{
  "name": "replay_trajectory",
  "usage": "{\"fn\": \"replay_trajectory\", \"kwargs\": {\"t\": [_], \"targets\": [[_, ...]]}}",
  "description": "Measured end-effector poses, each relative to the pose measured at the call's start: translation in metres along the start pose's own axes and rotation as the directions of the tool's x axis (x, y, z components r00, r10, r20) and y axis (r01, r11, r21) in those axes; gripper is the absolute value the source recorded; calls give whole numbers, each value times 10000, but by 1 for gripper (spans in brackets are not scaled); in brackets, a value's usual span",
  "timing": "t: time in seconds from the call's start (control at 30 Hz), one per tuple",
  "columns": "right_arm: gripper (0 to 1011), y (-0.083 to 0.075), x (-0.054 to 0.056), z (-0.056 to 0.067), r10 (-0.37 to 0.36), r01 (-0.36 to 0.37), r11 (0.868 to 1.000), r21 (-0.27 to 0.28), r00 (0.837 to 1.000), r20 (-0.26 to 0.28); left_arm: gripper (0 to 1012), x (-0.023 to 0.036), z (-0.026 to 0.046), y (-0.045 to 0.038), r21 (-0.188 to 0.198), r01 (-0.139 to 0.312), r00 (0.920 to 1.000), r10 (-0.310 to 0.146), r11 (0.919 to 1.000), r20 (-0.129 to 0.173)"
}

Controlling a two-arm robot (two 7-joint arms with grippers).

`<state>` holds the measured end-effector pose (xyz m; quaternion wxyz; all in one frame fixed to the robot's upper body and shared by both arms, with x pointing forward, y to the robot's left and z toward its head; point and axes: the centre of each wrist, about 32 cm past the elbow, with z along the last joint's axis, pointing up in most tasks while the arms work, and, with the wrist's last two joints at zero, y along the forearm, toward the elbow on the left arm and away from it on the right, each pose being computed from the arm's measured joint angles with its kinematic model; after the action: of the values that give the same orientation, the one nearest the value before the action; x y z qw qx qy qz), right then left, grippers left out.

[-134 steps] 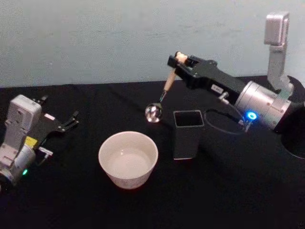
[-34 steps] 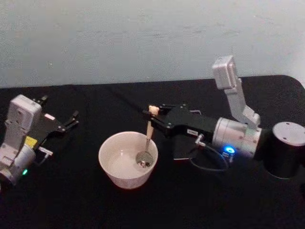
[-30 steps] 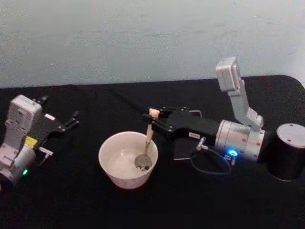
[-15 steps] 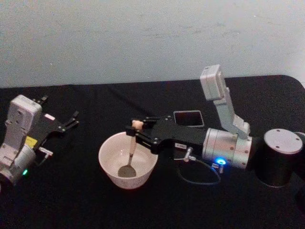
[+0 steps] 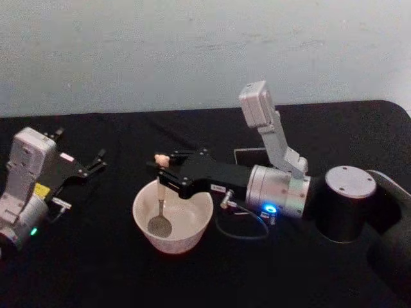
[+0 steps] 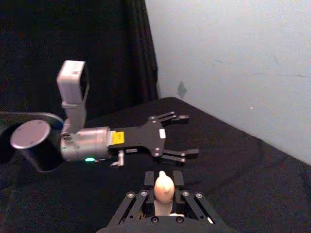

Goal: Pick up the stirring spoon with one hand, stir inside the cup, then place it back in its original position.

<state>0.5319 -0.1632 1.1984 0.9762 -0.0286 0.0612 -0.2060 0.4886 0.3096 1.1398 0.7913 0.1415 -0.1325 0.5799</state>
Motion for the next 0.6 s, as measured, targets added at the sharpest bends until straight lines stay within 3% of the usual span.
{"fn": "replay_trajectory", "kwargs": {"t": [0.23, 0.6], "targets": [[225, 114, 104, 8, -517, 517, 9987, 20, 9987, 12, 1001, 0, 0, 0, 0, -1, 10000, 1, 10000, -1], [225, 138, 277, 2, -1326, 1326, 9912, 18, 9911, -97, 1001, 0, 0, 0, 1, 0, 10000, 0, 10000, 0]]}}
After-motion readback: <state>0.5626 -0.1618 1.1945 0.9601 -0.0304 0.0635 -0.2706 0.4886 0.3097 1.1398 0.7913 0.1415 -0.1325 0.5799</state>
